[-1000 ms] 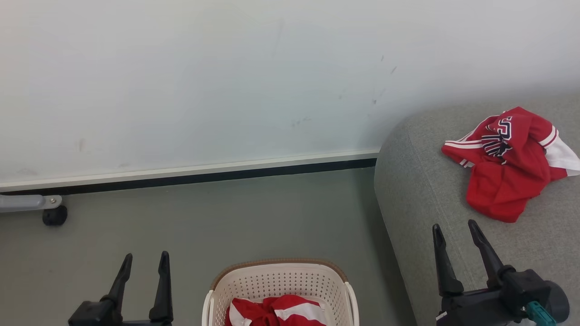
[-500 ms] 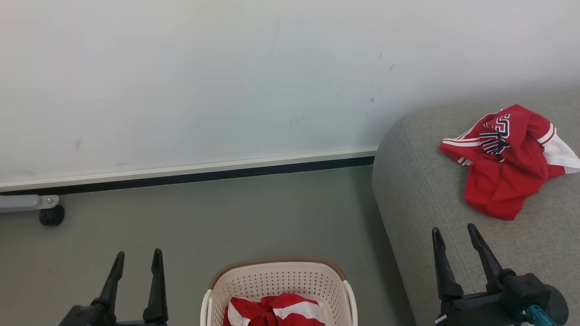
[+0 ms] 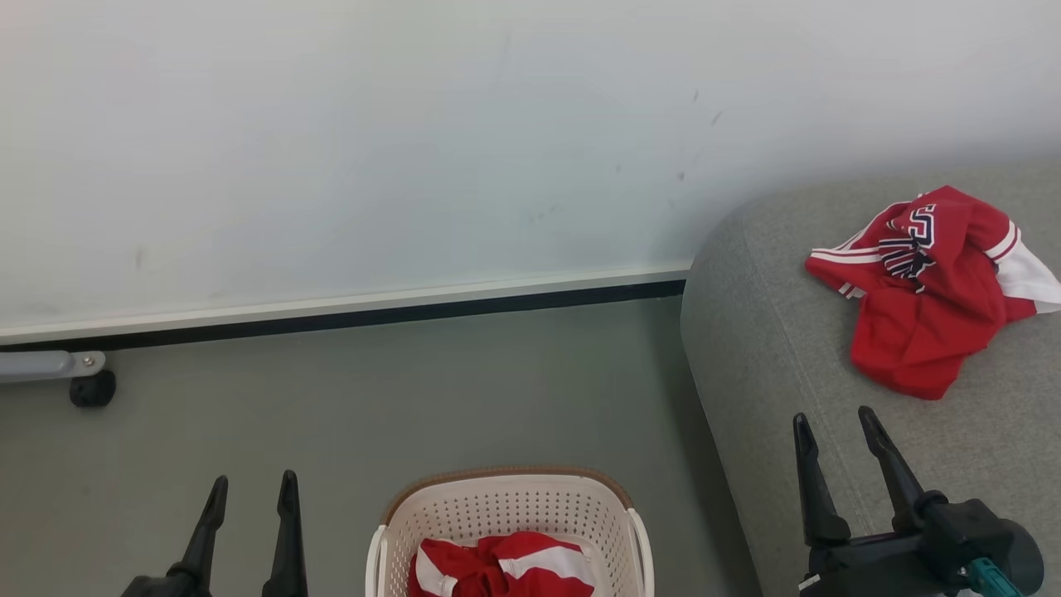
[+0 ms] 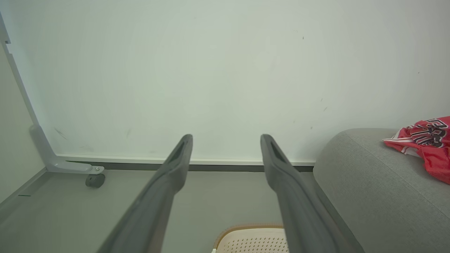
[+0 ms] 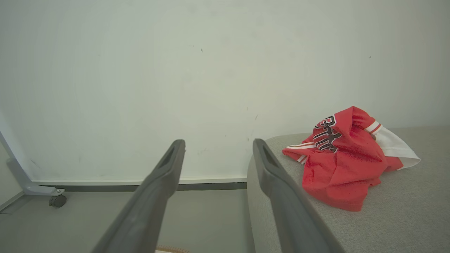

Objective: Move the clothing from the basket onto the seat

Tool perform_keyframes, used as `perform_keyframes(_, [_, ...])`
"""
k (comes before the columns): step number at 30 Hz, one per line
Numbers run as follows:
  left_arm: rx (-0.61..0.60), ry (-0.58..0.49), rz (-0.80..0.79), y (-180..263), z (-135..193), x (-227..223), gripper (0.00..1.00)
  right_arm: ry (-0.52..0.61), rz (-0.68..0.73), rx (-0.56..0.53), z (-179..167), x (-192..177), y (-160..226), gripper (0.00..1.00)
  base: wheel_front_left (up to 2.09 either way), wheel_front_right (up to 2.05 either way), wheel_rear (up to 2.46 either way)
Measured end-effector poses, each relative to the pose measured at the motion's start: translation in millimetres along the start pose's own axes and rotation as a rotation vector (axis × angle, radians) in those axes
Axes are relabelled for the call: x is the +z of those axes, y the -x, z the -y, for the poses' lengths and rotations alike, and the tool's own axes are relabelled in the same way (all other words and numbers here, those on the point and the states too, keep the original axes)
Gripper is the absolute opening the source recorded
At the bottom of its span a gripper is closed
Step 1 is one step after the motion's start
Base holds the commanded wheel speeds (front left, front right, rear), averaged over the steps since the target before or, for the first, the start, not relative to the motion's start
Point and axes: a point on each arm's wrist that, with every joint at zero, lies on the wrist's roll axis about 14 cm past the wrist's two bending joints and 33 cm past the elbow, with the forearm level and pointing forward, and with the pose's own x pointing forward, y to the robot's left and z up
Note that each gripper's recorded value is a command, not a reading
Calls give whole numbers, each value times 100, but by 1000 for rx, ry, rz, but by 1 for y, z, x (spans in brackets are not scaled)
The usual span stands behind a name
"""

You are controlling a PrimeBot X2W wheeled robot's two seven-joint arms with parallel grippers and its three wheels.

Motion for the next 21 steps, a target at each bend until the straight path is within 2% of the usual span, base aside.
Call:
perform_keyframes(11, [-49, -11, -79, -13, 12, -25, 100, 22, 21, -16, 13, 4, -23, 100, 0, 0, 0])
perform_keyframes(21, [-213, -14, -257, -44, 64, -83, 100, 45, 59, -30, 29, 7, -73, 100, 0, 0, 0])
